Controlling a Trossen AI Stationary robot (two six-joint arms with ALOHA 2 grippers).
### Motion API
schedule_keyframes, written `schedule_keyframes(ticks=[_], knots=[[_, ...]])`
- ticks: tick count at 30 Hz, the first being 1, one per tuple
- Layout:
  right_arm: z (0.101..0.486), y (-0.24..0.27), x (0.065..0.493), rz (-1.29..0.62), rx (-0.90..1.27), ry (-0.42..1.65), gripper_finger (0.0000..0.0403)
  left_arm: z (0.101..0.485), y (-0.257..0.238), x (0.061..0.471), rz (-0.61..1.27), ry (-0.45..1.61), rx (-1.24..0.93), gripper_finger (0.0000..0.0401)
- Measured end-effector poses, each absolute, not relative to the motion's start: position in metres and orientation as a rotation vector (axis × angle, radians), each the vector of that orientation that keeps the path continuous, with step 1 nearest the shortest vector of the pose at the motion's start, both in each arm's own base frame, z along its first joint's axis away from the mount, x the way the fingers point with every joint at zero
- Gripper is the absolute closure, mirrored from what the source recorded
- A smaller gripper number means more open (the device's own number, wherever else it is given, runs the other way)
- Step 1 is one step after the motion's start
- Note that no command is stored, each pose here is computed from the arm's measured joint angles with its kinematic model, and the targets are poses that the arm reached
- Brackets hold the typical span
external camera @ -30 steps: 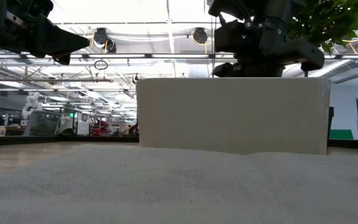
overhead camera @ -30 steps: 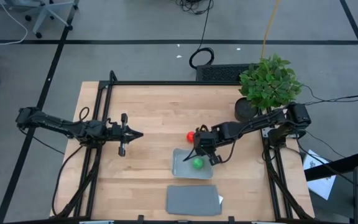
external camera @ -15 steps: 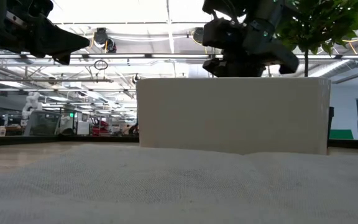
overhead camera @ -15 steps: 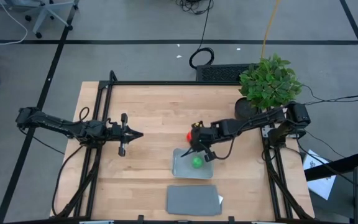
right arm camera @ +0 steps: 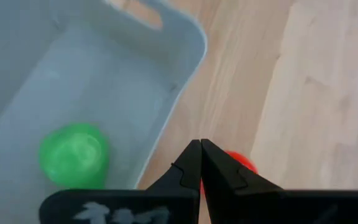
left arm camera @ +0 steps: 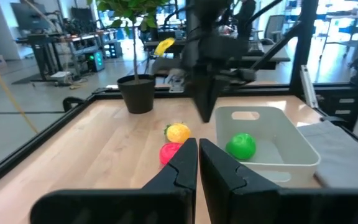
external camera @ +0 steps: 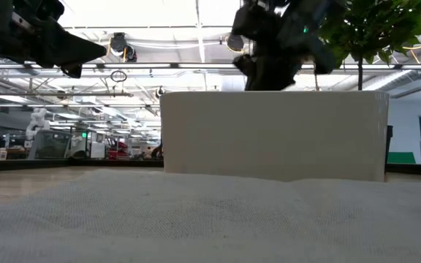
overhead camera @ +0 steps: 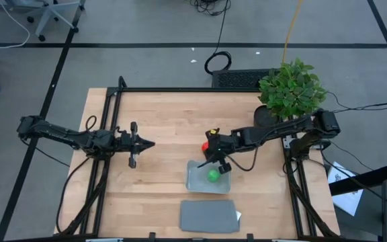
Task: Pick and placing Produce into tupperware
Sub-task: Adjust the gray bin on the table
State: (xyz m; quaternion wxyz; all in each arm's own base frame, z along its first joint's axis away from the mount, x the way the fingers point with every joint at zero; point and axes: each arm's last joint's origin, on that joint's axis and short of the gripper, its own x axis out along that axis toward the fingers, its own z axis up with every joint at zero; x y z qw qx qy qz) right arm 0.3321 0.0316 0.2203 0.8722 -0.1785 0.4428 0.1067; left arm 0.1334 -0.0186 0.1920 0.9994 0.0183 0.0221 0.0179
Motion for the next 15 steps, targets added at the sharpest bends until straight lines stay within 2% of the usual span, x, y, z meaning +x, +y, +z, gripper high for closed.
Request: schedule_keyframes(ticks=[9, 15], knots=[[0.275, 0.04, 0.309, 0.208, -0.341, 0.71, 0.0403, 0.193, -0.017, 0.133, 0.085, 0.031, 0.057, 0.038], [0.289, 0.041, 0.271, 0.185, -0.259, 0.494, 0.0403, 0.194, -0.017, 0.133, 0.105, 0.03, 0.055, 0.038]])
